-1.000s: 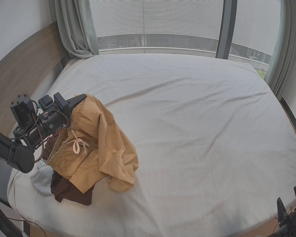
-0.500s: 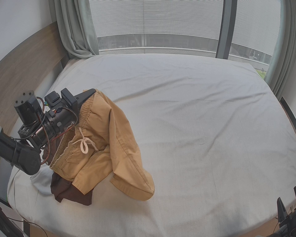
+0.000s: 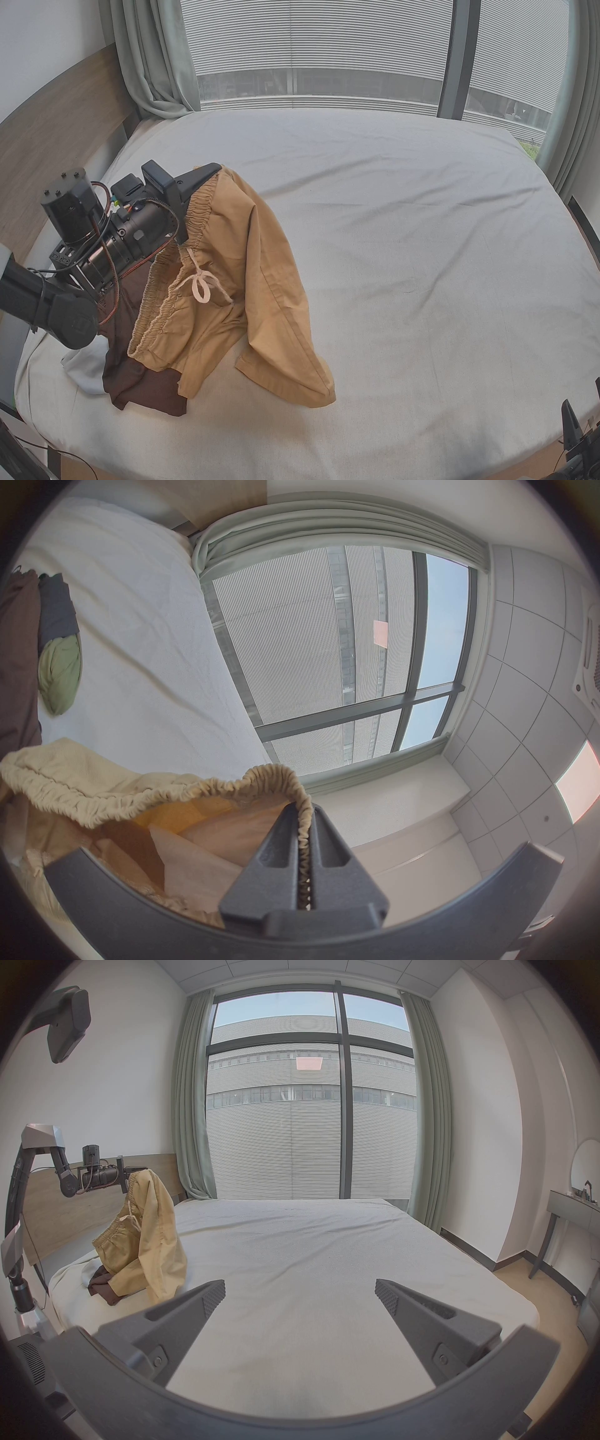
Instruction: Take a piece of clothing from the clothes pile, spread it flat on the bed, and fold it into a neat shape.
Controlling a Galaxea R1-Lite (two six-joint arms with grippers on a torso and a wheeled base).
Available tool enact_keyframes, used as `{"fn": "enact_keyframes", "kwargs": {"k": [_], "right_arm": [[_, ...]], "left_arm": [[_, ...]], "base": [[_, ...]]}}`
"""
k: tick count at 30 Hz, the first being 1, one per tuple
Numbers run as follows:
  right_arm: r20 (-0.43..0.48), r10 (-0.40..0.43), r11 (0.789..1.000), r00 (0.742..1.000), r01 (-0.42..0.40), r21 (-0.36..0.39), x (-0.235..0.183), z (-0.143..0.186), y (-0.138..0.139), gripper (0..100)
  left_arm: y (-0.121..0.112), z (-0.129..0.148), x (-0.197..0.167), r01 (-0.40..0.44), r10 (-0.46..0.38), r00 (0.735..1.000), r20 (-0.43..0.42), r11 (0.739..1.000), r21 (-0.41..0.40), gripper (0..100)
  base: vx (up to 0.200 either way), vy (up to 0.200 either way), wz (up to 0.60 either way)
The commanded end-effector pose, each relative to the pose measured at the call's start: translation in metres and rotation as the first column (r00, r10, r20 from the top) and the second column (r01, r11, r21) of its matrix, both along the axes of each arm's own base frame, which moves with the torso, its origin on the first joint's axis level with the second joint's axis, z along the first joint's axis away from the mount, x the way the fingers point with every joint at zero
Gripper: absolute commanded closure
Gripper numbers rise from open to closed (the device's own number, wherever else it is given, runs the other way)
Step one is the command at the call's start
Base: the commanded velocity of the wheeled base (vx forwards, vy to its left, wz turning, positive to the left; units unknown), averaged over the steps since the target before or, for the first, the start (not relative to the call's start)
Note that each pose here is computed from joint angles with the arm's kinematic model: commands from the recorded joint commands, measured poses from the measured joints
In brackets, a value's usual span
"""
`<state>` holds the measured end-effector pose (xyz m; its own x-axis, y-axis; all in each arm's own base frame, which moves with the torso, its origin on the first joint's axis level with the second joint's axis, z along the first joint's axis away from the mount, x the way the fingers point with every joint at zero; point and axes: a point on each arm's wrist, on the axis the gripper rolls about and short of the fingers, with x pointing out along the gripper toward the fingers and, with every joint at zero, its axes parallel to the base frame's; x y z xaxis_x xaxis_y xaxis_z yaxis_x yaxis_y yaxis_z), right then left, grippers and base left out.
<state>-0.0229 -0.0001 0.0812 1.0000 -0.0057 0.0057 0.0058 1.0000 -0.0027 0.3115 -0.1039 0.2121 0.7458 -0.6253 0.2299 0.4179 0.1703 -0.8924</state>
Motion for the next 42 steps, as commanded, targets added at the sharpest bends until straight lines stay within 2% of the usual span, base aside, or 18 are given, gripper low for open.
{"fn": "enact_keyframes", "kwargs": {"k": [1,5,19,35,42], "right_arm": [[-0.012,0.0,1.0,1.0,0.0,0.0,0.001,-0.005,0.0,0],[-0.012,0.0,1.0,1.0,0.0,0.0,0.001,-0.005,0.0,0],[-0.012,0.0,1.0,1.0,0.0,0.0,0.001,-0.005,0.0,0],[-0.012,0.0,1.0,1.0,0.0,0.0,0.001,-0.005,0.0,0],[-0.012,0.0,1.0,1.0,0.0,0.0,0.001,-0.005,0.0,0]], "left_arm": [[-0.01,-0.003,0.008,0.002,-0.003,1.0,-0.01,1.0,-0.013,100],[-0.019,-0.006,0.011,-0.006,0.005,1.0,-0.018,1.0,-0.02,100],[-0.061,-0.01,0.013,0.049,-0.051,0.997,-0.066,0.998,-0.031,100],[-0.104,-0.004,0.006,0.14,-0.142,0.989,-0.036,0.989,-0.05,100],[-0.122,-0.011,0.007,0.173,-0.175,0.984,-0.043,0.984,-0.047,100]], "base": [[0.0,0.0,0.0],[0.0,0.0,0.0],[0.0,0.0,0.0],[0.0,0.0,0.0],[0.0,0.0,0.0]]}}
